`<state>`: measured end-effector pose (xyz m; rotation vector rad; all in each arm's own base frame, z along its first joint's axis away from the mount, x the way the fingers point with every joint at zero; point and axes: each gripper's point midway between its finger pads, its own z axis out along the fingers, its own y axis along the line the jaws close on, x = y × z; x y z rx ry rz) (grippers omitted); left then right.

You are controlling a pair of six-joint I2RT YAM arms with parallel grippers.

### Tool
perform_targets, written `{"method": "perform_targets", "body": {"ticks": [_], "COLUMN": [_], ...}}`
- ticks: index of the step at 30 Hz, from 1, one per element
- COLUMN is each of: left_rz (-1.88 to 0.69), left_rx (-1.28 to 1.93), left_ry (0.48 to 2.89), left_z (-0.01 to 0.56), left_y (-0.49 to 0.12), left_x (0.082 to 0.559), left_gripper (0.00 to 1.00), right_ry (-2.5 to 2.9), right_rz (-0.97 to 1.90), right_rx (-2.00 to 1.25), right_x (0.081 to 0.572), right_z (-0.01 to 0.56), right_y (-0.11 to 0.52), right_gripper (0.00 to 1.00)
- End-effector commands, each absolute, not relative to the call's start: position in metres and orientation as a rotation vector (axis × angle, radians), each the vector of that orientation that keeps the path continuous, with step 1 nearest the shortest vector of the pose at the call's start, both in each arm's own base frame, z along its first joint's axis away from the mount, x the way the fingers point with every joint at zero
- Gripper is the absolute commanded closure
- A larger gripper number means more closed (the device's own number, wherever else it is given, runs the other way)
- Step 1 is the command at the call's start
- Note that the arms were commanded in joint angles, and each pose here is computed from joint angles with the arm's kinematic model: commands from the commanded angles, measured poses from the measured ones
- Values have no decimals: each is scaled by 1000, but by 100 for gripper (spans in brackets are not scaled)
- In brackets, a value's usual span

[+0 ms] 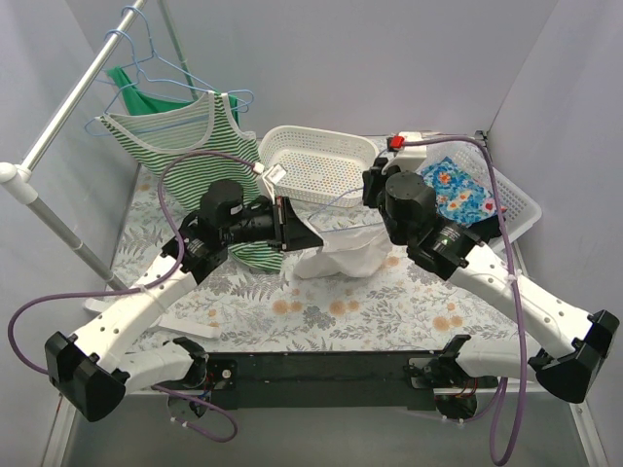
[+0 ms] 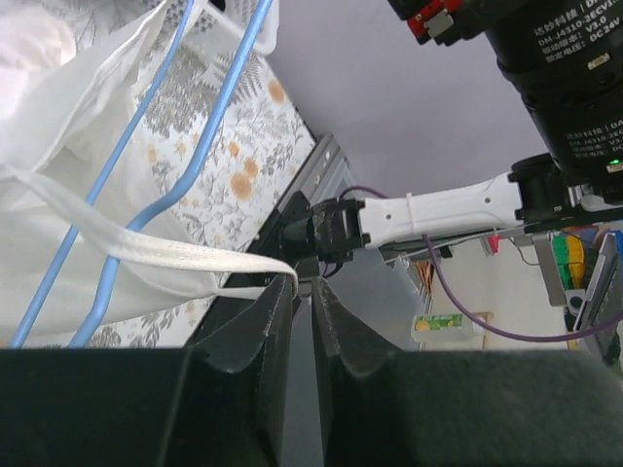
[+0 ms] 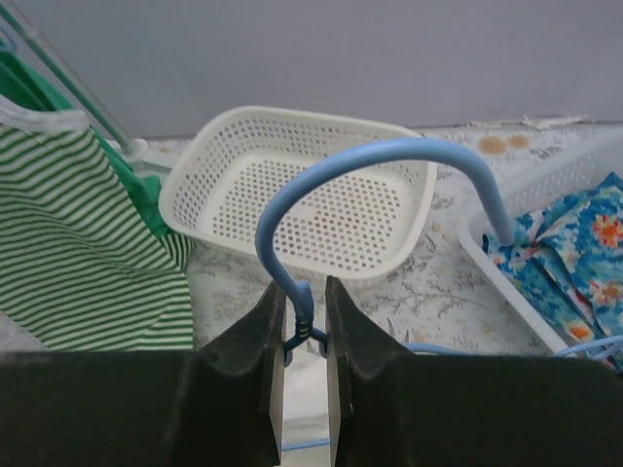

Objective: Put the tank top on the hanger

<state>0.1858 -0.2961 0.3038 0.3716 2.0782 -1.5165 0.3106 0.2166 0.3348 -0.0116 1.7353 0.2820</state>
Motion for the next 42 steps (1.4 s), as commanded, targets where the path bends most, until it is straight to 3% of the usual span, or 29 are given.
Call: {"method": "perform_targets", "body": {"ticks": [1,4,6,9,12,16,26,31,36,39,42], "left_rz": [-1490,-1440,-1419,-1425,-1462,-1511,-1369,-1324,-1302,-1321,-1382], "left_rx": [417,405,408,457,537,663,581,541,490,497,554], "left_ry": [1954,1913,1858,1765,1653,1452,1077,1049,1061,1101,1176], "left_z": [347,366,388,422,458,498,582,596,600,592,573], "left_y": [-300,-300,-299,-298,-297,-290,-248,-239,-231,-232,-240], "left_x": [199,211,216,212,199,171,148,150,151,148,139], "left_gripper": [81,67,49,33,20,13,18,21,25,35,38], "right_ry": [1580,1527,1497,1473,1443,1402,1157,990,956,973,998], "right_rz": [313,341,353,339,337,381,530,617,710,820,891], "right_rx": [-18,-22,-16,-43,-62,-106,-205,-204,-270,-414,-513], "right_x": [315,313,311,311,309,302,260,225,202,188,180], "right_z": [412,444,461,475,496,520,636,699,696,667,633], "right_y": [219,220,218,217,216,220,213,191,195,223,244], "right_gripper": [99,99,99,99,99,99,99,99,99,99,99]}}
